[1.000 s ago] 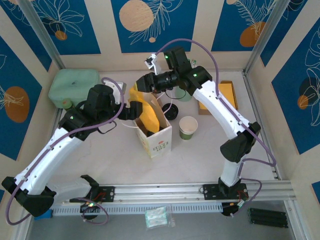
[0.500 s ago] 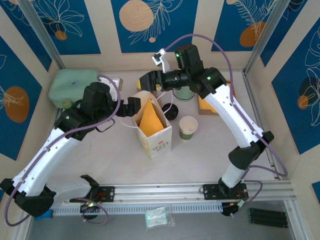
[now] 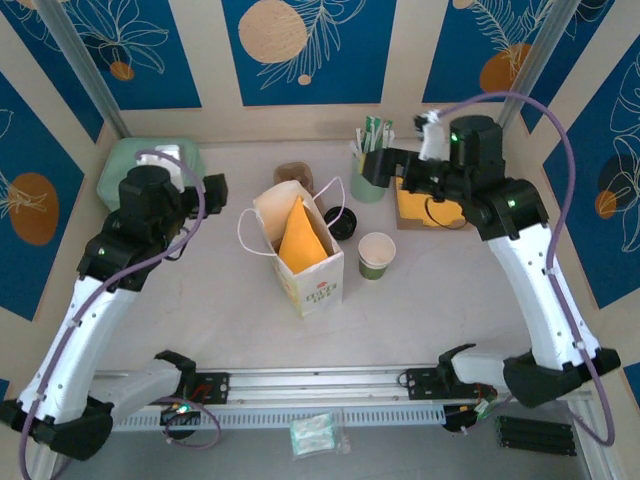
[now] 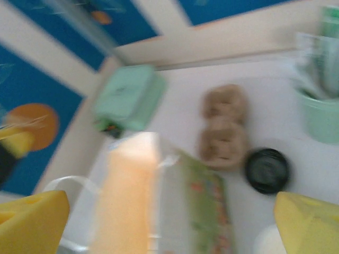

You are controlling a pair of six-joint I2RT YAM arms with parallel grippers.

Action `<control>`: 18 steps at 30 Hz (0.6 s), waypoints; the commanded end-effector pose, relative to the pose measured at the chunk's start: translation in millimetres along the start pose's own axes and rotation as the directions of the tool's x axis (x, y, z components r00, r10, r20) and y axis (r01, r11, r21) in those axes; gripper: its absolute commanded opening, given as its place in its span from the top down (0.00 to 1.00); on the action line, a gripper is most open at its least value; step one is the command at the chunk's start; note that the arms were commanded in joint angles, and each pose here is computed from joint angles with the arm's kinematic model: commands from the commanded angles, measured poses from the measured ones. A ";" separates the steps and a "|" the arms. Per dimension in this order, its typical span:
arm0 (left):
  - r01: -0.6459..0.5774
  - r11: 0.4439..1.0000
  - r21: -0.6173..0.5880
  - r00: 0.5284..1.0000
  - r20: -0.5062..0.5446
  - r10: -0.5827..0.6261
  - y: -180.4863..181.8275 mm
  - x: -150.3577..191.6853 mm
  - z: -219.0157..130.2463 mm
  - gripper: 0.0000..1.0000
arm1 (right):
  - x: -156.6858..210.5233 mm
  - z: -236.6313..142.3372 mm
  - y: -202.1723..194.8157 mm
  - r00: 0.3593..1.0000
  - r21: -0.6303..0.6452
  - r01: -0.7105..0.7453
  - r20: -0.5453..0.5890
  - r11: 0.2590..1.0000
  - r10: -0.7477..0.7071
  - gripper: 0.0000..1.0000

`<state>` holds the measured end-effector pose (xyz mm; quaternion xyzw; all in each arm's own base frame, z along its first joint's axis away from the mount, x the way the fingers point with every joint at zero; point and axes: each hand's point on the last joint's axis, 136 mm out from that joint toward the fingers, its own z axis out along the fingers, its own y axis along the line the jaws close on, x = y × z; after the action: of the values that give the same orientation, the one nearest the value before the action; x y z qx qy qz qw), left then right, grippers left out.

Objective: Pack the takeout coffee

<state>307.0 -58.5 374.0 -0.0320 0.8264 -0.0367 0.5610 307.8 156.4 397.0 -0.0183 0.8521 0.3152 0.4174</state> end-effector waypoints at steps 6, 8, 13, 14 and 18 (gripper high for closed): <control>-0.065 0.977 -0.201 0.996 0.049 0.076 65.4 68.5 45.3 0.01 | 32.0 16.1 -174.8 0.971 0.401 -0.159 0.227 0.902 0.070 0.01; -0.099 0.969 -0.225 0.992 0.056 0.114 72.2 93.4 60.7 0.01 | 41.6 23.6 -201.0 0.972 0.457 -0.133 0.232 0.879 0.027 0.01; -0.109 0.953 -0.284 0.990 0.055 0.130 91.4 154.1 95.4 0.01 | 67.2 51.0 -251.5 0.981 0.569 -0.027 0.171 0.822 -0.087 0.01; -0.115 0.949 -0.293 0.991 0.038 0.132 95.2 168.6 101.5 0.01 | 70.5 56.5 -259.2 0.980 0.584 -0.005 0.164 0.811 -0.112 0.01; -0.105 0.944 -0.312 0.993 0.022 0.118 103.4 201.4 121.3 0.01 | 86.1 72.4 -285.9 0.973 0.621 0.031 0.162 0.783 -0.167 0.01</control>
<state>322.1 16.4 104.0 -0.0465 0.8633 0.1252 0.4867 365.3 0.2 140.1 0.1243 0.8908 0.0360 0.4356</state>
